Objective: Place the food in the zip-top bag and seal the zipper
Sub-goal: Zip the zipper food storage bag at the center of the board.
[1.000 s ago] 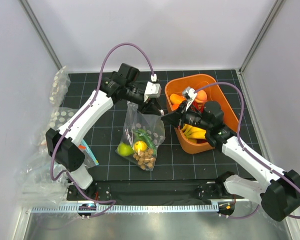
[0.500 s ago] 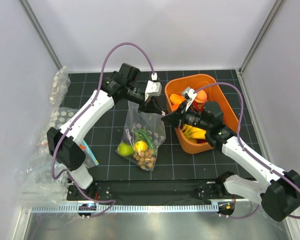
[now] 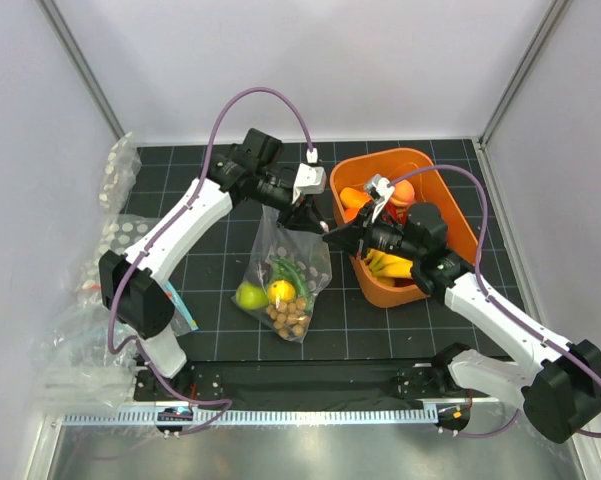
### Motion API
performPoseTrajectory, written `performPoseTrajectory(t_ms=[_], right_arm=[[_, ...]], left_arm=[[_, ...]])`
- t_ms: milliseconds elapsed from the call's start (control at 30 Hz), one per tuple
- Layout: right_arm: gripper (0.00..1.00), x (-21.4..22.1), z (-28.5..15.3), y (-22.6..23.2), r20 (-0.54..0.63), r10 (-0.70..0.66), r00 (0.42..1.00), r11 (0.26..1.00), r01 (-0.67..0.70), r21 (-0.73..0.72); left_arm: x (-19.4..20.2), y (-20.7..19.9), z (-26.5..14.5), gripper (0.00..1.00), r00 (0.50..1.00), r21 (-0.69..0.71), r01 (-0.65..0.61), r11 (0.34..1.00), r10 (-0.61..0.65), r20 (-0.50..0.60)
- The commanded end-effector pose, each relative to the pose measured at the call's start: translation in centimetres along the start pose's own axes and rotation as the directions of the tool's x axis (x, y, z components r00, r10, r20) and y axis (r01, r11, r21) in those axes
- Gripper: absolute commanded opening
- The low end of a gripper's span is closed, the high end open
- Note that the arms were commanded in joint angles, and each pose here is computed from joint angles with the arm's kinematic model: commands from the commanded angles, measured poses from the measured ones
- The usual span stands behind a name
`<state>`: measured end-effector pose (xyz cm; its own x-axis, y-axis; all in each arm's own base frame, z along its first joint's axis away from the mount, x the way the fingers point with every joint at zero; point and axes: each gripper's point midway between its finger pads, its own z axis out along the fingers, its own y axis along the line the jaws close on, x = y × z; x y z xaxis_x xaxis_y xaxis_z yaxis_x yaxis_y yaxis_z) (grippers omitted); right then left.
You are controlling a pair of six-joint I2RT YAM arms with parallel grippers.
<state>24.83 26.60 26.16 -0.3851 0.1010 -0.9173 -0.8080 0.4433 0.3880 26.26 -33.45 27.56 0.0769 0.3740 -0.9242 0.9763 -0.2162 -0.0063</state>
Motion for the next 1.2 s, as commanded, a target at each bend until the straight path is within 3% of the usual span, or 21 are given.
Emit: performPoseTrajectory(t_ms=[0, 133, 333, 800, 833, 867, 900, 967, 1167], right_arm=[[0.01, -2.1, -0.3, 1.4, 0.07, -0.057, 0.996, 0.997, 0.06, -0.04], [0.01, -1.9, -0.2, 1.2, 0.066, -0.054, 0.996, 0.998, 0.056, -0.036], [0.01, -1.7, -0.5, 1.2, 0.068, -0.021, 0.997, 1.0, 0.023, -0.021], [0.01, -1.4, -2.2, -3.2, 0.122, 0.034, 0.992, 0.967, -0.063, 0.246], [0.04, -1.3, -2.2, -3.3, 0.119, 0.031, 0.992, 0.966, -0.061, 0.253], [0.11, -1.3, -2.2, -3.3, 0.114, 0.027, 0.993, 0.967, -0.055, 0.249], [0.26, -1.0, -2.0, -3.4, 0.104, 0.022, 0.994, 0.969, -0.047, 0.242], [0.36, -0.7, -1.5, -2.9, 0.084, 0.011, 0.996, 0.978, -0.029, 0.205], [0.53, 0.2, 0.5, -2.6, 0.042, -0.013, 0.999, 0.994, 0.009, 0.105]], left_arm=[[-1.0, 0.0, -0.1, 0.24, 1.0, 0.01, -0.023, 1.0, 0.023, 0.009], [-1.1, 0.0, 0.0, 0.0, 1.0, 0.02, -0.006, 1.0, 0.006, 0.006], [0.6, 1.0, 0.2, 0.0, 0.999, -0.012, 0.007, 1.0, -0.008, -0.039], [2.9, 3.4, -0.1, 0.0, 0.996, -0.049, 0.07, 0.996, -0.073, -0.058], [2.6, 3.2, -0.1, 0.0, 0.996, -0.041, 0.068, 0.997, -0.07, -0.05], [2.3, 3.0, -0.1, 0.0, 0.997, -0.034, 0.067, 0.997, -0.068, -0.04], [1.9, 2.9, -0.2, 0.0, 0.998, -0.028, 0.062, 0.998, -0.063, -0.031], [1.2, 2.4, -0.3, 0.0, 0.998, -0.011, 0.057, 0.998, -0.057, -0.009], [0.5, 1.3, -0.6, 0.0, 0.999, 0.011, 0.042, 0.999, -0.042, 0.008]])
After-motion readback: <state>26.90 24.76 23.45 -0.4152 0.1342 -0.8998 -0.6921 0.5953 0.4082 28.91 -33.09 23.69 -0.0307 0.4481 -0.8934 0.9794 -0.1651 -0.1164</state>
